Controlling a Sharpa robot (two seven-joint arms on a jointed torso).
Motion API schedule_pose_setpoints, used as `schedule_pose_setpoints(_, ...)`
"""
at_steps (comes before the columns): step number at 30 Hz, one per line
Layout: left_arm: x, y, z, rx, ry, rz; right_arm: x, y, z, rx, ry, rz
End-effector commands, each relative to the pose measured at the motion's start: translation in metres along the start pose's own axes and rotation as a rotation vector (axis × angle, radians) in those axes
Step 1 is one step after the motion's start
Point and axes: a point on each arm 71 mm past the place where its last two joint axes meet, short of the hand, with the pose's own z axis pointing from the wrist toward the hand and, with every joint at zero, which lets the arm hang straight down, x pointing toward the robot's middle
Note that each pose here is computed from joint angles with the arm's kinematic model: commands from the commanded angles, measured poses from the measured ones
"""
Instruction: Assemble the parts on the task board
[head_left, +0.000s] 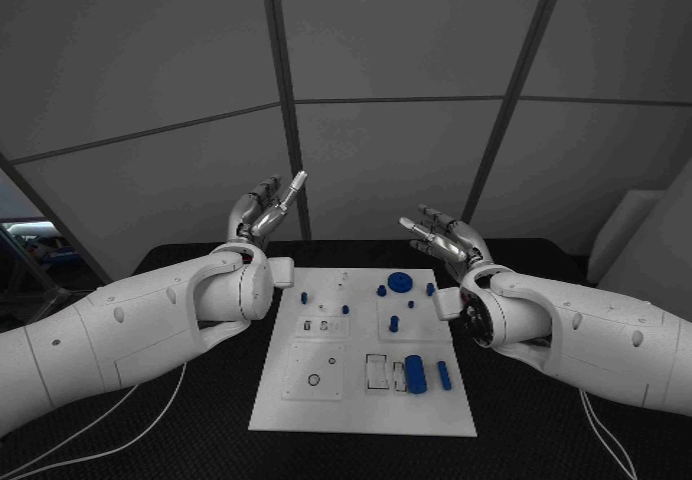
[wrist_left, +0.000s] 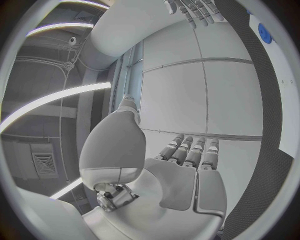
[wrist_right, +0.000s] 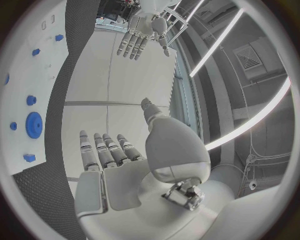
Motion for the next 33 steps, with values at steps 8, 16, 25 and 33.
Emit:
schedule_pose_setpoints(8, -0.0156, -0.0071, -0.0044, 0.037, 0.062, -0.039, -0.012, 0.011, 0.006, -0.187, 0.121, -0.416)
schedule_pose_setpoints(16, -0.0176, -0.0096, -0.0077, 0.035, 0.106, -0.038, -0.016, 0.015, 0.01, -0.238, 0.168, -0.644)
schedule_pose_setpoints(25, -0.0171, -0.0159, -0.0185, 0.038, 0.216, -0.027, -0.021, 0.03, 0.024, -0.216, 0.241, -0.947)
schedule_pose_setpoints(33, -0.0114, -0.0232, -0.0325, 0.042, 0.287, -0.018, -0.019, 0.045, 0.033, -0.207, 0.25, -1.184)
